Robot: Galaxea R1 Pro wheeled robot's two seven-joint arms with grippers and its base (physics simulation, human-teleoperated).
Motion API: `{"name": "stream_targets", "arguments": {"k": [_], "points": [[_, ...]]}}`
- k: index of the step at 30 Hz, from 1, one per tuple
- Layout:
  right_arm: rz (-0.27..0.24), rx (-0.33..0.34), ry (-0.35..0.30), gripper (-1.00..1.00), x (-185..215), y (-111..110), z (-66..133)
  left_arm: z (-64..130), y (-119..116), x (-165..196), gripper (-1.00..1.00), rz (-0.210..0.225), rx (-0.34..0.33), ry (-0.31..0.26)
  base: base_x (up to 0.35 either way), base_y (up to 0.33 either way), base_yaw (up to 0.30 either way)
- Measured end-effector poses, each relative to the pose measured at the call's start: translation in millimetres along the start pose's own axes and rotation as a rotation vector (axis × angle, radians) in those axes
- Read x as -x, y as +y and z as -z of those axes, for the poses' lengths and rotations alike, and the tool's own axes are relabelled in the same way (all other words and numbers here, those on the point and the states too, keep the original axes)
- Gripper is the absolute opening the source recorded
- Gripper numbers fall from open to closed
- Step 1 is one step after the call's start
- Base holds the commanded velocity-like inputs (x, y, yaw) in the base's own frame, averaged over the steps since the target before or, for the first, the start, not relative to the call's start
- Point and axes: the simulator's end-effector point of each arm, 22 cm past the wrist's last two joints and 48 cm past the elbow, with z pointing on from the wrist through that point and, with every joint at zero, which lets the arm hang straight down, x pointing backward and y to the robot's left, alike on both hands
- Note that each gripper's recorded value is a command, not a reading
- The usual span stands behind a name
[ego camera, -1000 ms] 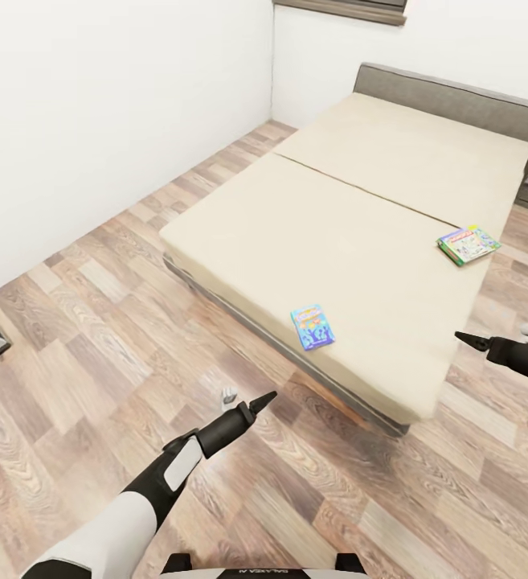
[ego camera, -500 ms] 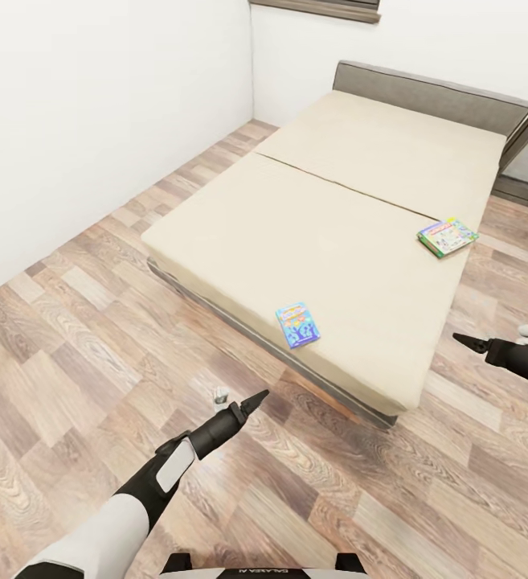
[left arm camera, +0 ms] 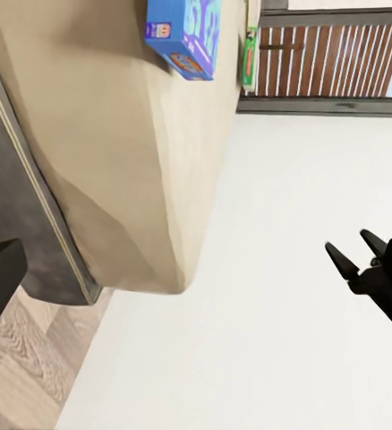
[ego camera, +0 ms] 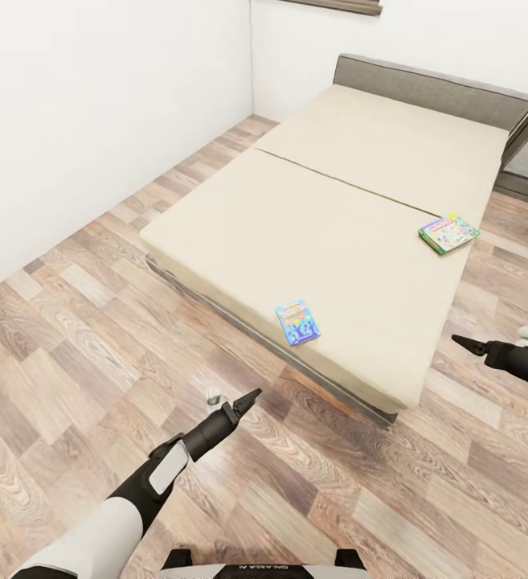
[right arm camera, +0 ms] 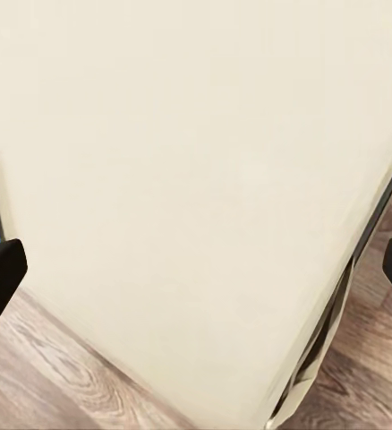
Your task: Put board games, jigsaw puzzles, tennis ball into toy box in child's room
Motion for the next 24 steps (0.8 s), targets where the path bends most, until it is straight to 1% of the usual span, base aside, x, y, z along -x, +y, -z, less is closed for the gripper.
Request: {"name": "stream_targets", "arguments": {"k": [14,24], "points": [[0.002,-0.005,0.016,1.0,-8.6,-2.7,-5.8,1.2,10.0,-2.9,1.0,0.018,0.009,0.0,0.0,0.0,-0.002],[0.001,-0.012,0.027,1.0,-14.3,-5.9,-9.9,-2.9,8.0,2.9,1.0,0.009,-0.008,-0.004,0.0,0.0,0.0]]}}
